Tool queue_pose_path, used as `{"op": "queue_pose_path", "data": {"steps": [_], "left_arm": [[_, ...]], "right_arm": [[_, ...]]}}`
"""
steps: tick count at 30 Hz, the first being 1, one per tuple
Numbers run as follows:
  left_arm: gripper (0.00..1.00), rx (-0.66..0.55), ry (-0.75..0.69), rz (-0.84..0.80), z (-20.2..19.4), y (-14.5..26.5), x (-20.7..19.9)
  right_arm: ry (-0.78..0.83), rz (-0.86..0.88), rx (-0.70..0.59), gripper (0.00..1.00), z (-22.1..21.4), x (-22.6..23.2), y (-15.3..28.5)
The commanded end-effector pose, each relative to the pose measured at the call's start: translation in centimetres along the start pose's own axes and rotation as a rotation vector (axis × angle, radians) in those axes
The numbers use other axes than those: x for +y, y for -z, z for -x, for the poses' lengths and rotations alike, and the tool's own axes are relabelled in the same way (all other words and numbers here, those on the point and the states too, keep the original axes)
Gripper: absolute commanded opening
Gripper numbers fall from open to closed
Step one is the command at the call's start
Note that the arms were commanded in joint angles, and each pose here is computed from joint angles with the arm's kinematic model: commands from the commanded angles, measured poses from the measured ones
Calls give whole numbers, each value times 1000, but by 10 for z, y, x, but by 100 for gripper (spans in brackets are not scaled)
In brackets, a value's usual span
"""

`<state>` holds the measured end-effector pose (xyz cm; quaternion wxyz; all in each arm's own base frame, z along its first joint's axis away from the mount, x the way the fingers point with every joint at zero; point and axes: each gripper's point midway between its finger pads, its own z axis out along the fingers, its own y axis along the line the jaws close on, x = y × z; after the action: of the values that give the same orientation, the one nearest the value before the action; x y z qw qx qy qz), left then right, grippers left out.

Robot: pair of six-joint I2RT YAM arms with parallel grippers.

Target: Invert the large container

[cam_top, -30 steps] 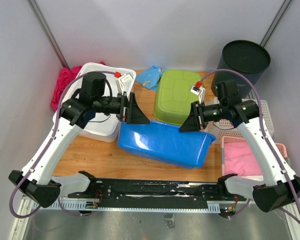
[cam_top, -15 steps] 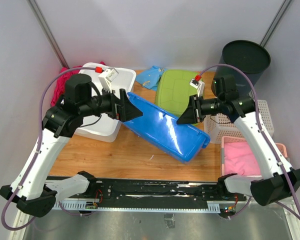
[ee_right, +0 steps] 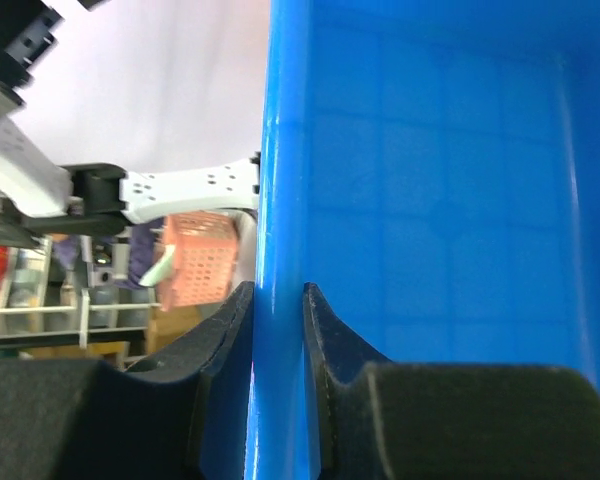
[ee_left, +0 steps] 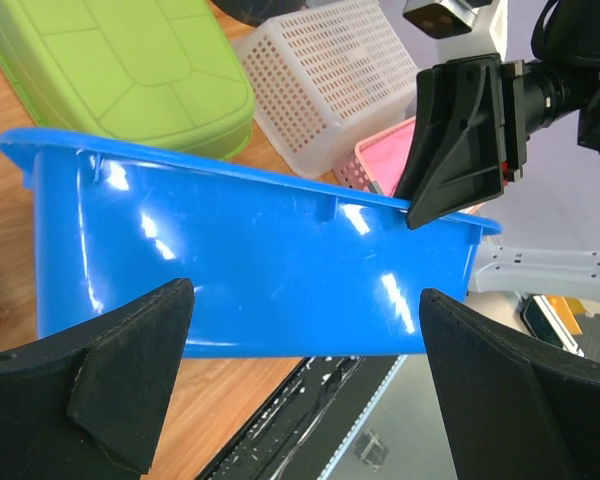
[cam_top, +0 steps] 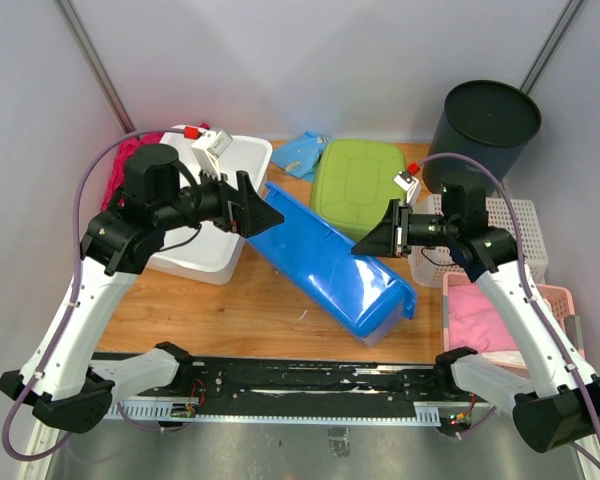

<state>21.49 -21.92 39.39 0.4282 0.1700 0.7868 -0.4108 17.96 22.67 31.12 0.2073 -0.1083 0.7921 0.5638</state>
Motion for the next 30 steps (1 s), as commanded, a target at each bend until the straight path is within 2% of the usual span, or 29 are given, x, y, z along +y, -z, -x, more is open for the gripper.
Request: {"op": "queue_pose_path", "data": {"steps": [1,5,9,21,26,28,30], "left_arm": [[99,-52,-35,-35,16,5,-12],[99,-57,-41,-49,19,7,-16],[99,-60,-42,-70,23,8,-22],[99,-4,-23,-98,9,-1,-20],[99,63,-38,-167,-10,-5,-23],[99,85,-40,-172,-19,-7,-19],[99,97,-35,-147,-25,-11,-11]], "right_arm": [[-65,215,7,1,10,62,14],[-107,240,53,1,8,78,21],[-165,227,58,1,6,71,19],[-550,36,-64,1,11,-46,8],[-562,-40,-111,1,15,-83,15],[-498,-60,-113,1,17,-83,17],[-405,-91,-114,8,21,-78,21]]}}
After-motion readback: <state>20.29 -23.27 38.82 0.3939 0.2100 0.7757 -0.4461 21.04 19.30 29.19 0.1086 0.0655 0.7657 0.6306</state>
